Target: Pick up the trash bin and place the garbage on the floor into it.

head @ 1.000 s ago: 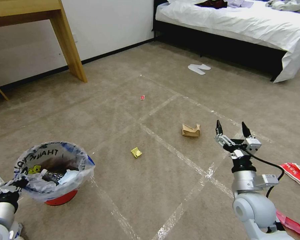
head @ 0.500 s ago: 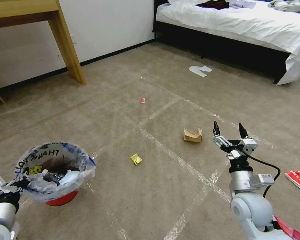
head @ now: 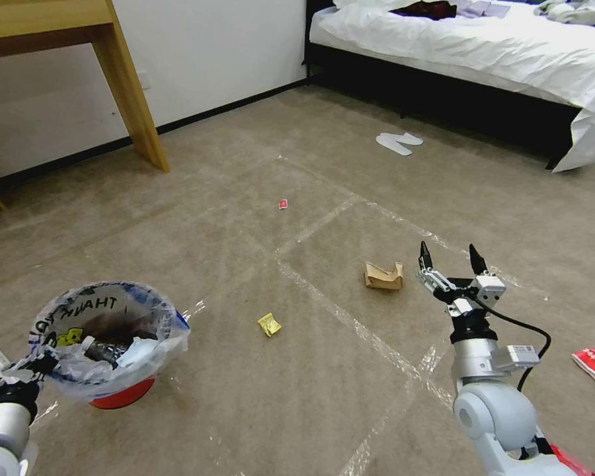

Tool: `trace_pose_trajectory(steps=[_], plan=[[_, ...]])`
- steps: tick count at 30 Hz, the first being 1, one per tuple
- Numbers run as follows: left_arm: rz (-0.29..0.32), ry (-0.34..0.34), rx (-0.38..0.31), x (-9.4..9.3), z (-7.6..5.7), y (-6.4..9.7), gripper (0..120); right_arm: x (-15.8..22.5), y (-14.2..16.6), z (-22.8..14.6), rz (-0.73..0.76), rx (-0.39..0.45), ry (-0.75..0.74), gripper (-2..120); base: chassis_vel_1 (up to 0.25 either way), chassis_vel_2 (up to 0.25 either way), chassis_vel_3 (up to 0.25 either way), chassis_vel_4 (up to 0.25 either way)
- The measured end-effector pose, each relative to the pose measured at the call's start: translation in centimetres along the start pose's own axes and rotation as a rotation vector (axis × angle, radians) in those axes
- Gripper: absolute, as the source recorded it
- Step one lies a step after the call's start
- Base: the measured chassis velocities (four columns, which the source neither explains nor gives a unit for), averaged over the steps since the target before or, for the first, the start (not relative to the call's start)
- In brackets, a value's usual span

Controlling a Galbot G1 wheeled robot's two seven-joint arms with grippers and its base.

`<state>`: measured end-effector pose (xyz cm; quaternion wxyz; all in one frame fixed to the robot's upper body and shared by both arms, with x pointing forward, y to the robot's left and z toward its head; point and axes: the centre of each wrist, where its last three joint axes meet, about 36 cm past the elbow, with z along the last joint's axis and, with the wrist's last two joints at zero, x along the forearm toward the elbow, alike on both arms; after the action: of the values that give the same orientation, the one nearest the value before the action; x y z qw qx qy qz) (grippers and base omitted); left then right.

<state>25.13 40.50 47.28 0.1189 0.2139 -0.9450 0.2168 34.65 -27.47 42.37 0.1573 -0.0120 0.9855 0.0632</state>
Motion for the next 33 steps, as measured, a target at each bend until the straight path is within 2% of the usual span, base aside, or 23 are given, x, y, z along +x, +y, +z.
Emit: trace_pose_trajectory(steps=[33], plan=[[-0.001, -0.005, -0.001, 0.2, -0.2, 0.0, 5, 0.3, 0.5, 1.3, 0.003, 0.010, 0.017, 100, -0.063, 0.067, 0.063, -0.066]])
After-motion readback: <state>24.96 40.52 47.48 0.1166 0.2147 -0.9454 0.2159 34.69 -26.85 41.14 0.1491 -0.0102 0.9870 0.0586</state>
